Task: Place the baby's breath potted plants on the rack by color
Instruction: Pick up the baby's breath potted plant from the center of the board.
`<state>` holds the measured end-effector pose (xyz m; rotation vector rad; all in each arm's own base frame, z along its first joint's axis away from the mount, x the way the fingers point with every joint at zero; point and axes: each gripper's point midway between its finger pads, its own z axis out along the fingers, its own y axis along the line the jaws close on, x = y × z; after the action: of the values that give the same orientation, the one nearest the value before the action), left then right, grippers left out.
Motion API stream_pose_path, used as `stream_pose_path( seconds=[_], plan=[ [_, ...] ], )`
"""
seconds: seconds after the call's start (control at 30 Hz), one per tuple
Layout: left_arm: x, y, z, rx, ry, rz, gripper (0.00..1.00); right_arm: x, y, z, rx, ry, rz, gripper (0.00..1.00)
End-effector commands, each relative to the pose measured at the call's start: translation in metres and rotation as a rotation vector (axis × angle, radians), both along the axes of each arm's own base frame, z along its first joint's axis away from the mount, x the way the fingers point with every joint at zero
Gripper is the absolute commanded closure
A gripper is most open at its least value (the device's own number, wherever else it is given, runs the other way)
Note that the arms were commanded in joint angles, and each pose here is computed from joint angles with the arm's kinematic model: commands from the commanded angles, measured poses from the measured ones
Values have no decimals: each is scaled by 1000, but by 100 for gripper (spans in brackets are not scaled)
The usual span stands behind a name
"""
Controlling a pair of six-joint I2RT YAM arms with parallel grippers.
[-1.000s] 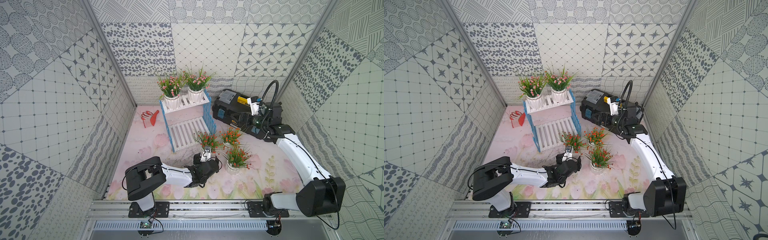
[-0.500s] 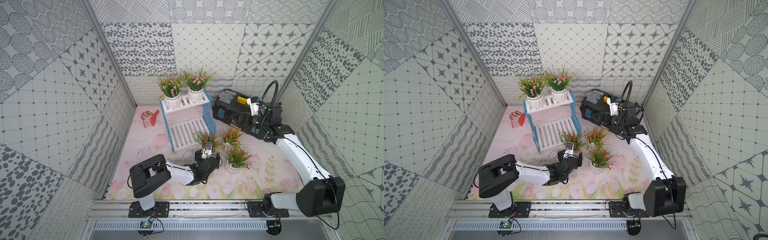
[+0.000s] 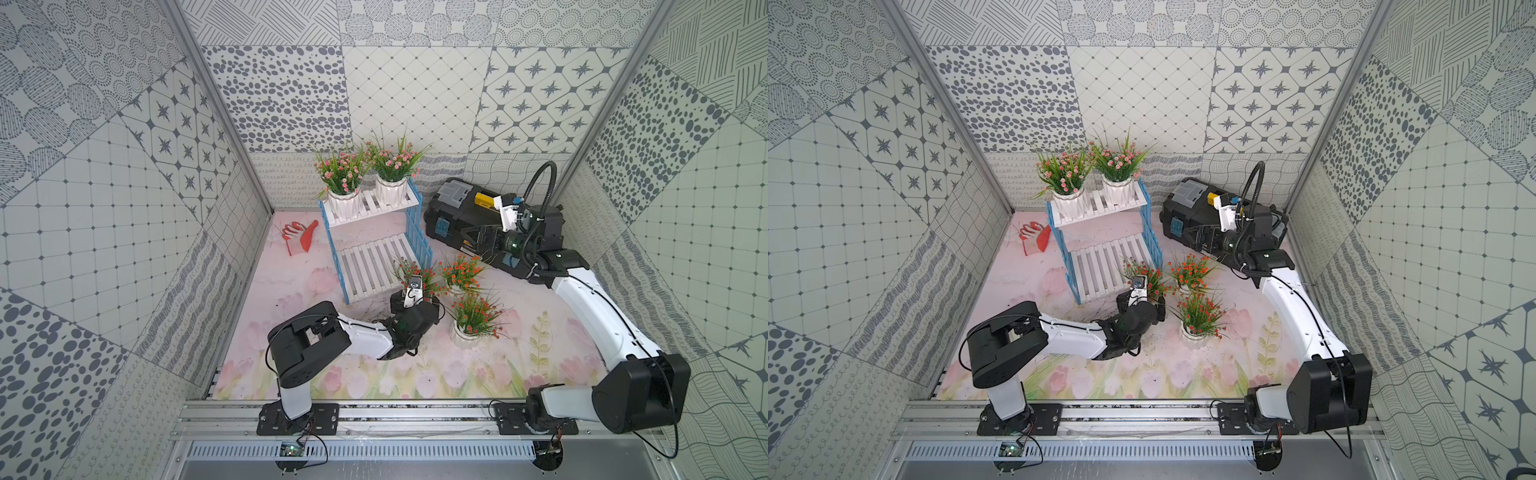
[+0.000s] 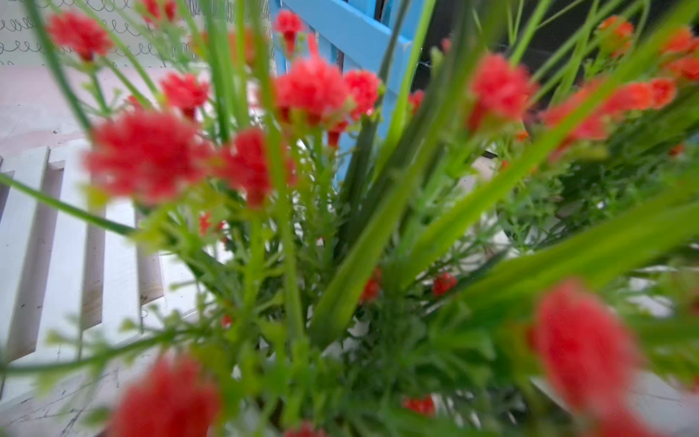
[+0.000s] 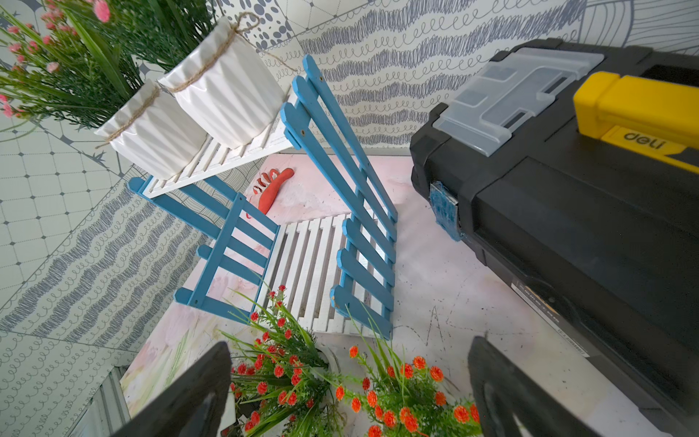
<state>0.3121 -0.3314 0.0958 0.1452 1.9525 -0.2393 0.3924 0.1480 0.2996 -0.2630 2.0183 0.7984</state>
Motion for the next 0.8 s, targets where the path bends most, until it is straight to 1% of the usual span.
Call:
stream_pose_path(
  seconds=[0.0,0.13,0.5,0.77],
  plan=[
    [12,-5,5,-11,5,7,1,-1,0,11,8,-53,9,2],
    [15,-4,2,-11,20,23,2,-1,0,12,9,-56,12,2],
    [27,-4,-3,56,16,83,2,-2,2,12,15,-61,23,2],
    [35,-1,-5,32,17,149,4,-2,3,11,18,-64,29,2]
  ],
)
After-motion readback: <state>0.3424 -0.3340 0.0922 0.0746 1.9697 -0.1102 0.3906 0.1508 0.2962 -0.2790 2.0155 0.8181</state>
